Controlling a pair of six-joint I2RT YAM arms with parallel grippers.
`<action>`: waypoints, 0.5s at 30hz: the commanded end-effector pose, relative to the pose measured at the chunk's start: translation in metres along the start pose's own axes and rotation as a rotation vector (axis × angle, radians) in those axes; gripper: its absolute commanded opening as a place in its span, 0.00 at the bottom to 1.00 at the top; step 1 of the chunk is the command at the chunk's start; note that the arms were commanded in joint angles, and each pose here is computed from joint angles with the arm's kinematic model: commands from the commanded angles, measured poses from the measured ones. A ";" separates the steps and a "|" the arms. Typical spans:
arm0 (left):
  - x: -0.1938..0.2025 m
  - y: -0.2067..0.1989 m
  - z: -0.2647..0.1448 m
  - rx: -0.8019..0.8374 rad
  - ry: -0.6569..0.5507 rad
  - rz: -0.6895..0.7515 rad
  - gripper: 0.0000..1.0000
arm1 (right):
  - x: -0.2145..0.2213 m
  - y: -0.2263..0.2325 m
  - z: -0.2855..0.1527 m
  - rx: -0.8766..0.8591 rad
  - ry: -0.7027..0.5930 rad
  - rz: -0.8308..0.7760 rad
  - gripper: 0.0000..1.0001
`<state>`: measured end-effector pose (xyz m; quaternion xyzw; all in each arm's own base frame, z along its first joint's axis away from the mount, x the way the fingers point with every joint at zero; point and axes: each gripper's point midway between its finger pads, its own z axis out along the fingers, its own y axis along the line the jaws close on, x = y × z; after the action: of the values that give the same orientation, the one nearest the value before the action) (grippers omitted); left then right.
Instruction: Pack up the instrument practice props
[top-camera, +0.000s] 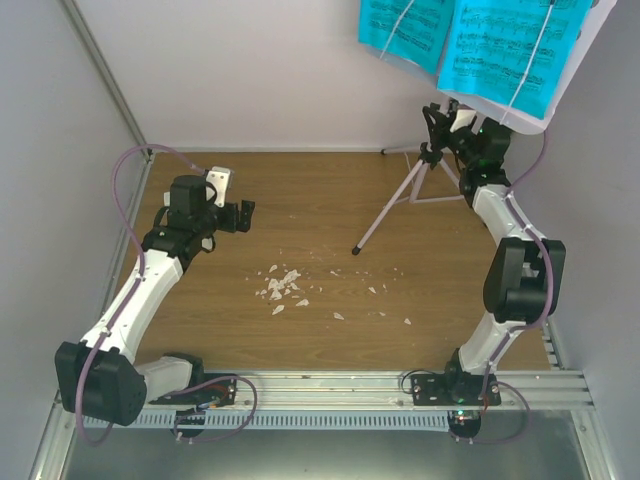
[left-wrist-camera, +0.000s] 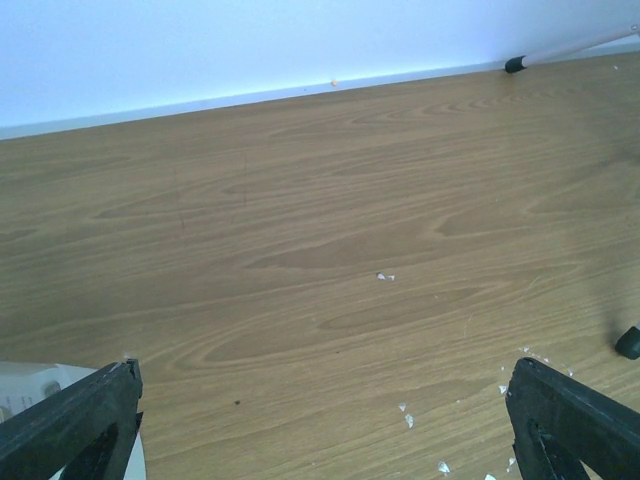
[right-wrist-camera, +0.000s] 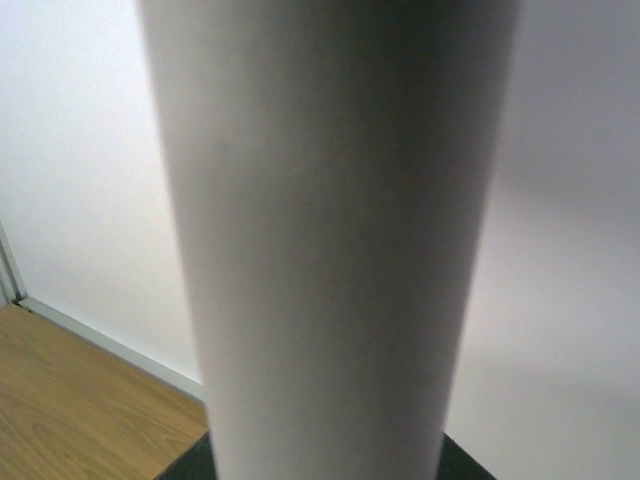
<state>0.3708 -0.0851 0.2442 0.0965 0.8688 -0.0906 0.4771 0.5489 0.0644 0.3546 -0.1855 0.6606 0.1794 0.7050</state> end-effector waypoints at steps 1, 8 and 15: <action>-0.007 0.002 0.002 -0.010 -0.038 0.010 0.99 | -0.021 0.008 -0.009 0.000 -0.055 -0.053 0.01; -0.005 0.003 0.004 -0.014 -0.029 0.009 0.99 | -0.036 0.028 -0.018 -0.060 -0.085 -0.051 0.00; -0.005 0.001 0.005 -0.002 -0.027 0.003 0.99 | -0.060 0.068 -0.030 -0.161 -0.125 -0.044 0.00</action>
<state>0.3722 -0.0847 0.2408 0.0954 0.8712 -0.0887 0.4733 0.5265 0.0728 0.3571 -0.1899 0.6562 0.1891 0.7054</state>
